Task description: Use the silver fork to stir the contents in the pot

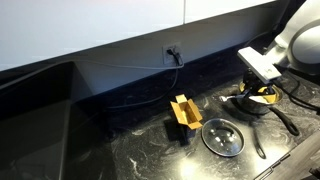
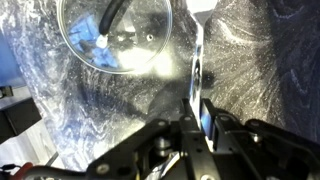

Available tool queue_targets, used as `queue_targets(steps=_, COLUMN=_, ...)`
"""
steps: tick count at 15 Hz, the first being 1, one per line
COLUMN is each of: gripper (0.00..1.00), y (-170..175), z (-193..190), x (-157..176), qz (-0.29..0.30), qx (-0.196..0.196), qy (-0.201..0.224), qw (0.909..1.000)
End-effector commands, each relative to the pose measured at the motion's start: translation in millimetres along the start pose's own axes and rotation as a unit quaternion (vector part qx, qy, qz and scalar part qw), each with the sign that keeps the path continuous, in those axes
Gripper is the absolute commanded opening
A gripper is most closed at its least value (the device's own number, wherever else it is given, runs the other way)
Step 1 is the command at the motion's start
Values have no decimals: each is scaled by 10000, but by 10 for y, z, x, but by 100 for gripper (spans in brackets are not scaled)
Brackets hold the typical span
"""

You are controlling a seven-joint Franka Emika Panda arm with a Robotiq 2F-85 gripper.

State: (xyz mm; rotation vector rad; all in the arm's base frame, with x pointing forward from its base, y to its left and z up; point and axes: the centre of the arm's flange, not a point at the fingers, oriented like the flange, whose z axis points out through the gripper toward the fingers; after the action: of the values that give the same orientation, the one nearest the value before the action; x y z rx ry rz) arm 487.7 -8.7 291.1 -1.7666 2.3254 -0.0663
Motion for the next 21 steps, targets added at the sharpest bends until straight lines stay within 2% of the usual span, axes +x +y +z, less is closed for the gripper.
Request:
queue_targets(steps=1, gripper=4, y=327, z=-436, x=155, qz=-508, qx=191, qy=316, qw=9980)
queue_targets(steps=7, gripper=4, y=392, z=-880, x=342, qz=-1465, qx=515, qy=1126, qw=9814)
queue_targets(steps=11, gripper=4, y=344, z=-1018, x=319, qz=-1855, qx=482, qy=1701, qw=9666)
queue_targets(steps=13, gripper=4, y=336, z=-1012, x=264, qz=-1997, qx=391, qy=2100, qw=9563)
queue_targets(steps=17, gripper=4, y=295, z=-870, x=86, qz=-2186, qx=263, qy=3175, qw=9223)
queue_targets(steps=18, gripper=4, y=367, z=-939, x=204, qz=-2199, qx=317, qy=2807, qw=9337)
queue_targets(steps=19, gripper=15, y=376, z=-925, x=169, qz=-2200, qx=327, qy=2864, qw=9319)
queue_targets(steps=21, gripper=15, y=379, z=-918, x=172, qz=-2202, qx=315, qy=2840, qw=9327)
